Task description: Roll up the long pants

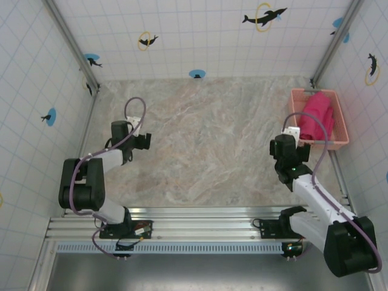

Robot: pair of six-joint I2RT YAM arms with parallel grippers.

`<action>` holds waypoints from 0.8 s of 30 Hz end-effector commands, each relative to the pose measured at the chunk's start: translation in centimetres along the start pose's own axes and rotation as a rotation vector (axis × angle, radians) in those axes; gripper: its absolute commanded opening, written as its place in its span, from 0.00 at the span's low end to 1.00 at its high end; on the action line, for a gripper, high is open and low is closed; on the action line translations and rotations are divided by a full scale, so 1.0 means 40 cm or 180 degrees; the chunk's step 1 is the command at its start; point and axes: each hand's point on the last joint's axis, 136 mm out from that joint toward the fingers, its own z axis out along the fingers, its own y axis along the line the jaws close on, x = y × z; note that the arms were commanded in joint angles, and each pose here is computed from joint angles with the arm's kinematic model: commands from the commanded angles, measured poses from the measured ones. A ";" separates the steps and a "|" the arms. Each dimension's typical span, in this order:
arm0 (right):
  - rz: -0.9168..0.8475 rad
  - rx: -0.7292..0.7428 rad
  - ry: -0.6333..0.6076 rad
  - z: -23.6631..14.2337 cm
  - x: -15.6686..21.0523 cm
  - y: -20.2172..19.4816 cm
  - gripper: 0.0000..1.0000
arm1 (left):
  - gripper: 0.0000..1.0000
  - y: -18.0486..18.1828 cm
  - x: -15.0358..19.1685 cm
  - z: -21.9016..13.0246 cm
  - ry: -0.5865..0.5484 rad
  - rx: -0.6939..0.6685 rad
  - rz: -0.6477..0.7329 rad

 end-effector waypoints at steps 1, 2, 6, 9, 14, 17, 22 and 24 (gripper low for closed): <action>-0.0052 -0.0265 -0.0457 0.025 -0.070 0.058 0.98 | 0.98 -0.041 -0.068 -0.013 -0.0424 -0.0019 0.0457; -0.0068 -0.0314 -0.0444 0.038 -0.070 0.076 0.98 | 0.97 -0.039 -0.067 -0.022 -0.0502 -0.0130 0.0485; -0.0225 -0.0351 -0.0551 0.102 -0.083 0.120 0.98 | 0.97 -0.041 -0.036 -0.041 -0.0714 -0.0288 0.0500; -0.0239 -0.0605 -0.0516 0.159 -0.085 0.165 0.98 | 0.97 -0.056 -0.032 -0.044 -0.0764 -0.0250 0.0575; -0.0169 -0.0714 -0.0690 0.163 -0.041 0.176 0.98 | 0.97 -0.045 -0.038 -0.043 -0.0818 -0.0337 0.0549; -0.0209 -0.0827 -0.0602 0.166 -0.042 0.187 0.98 | 0.97 -0.045 -0.037 -0.045 -0.0805 -0.0338 0.0538; -0.0216 -0.0847 -0.0675 0.168 -0.045 0.194 0.98 | 0.97 -0.048 -0.035 -0.044 -0.0772 -0.0343 0.0552; -0.0202 -0.0863 -0.0686 0.168 -0.048 0.194 0.98 | 0.98 -0.047 -0.036 -0.044 -0.0779 -0.0347 0.0555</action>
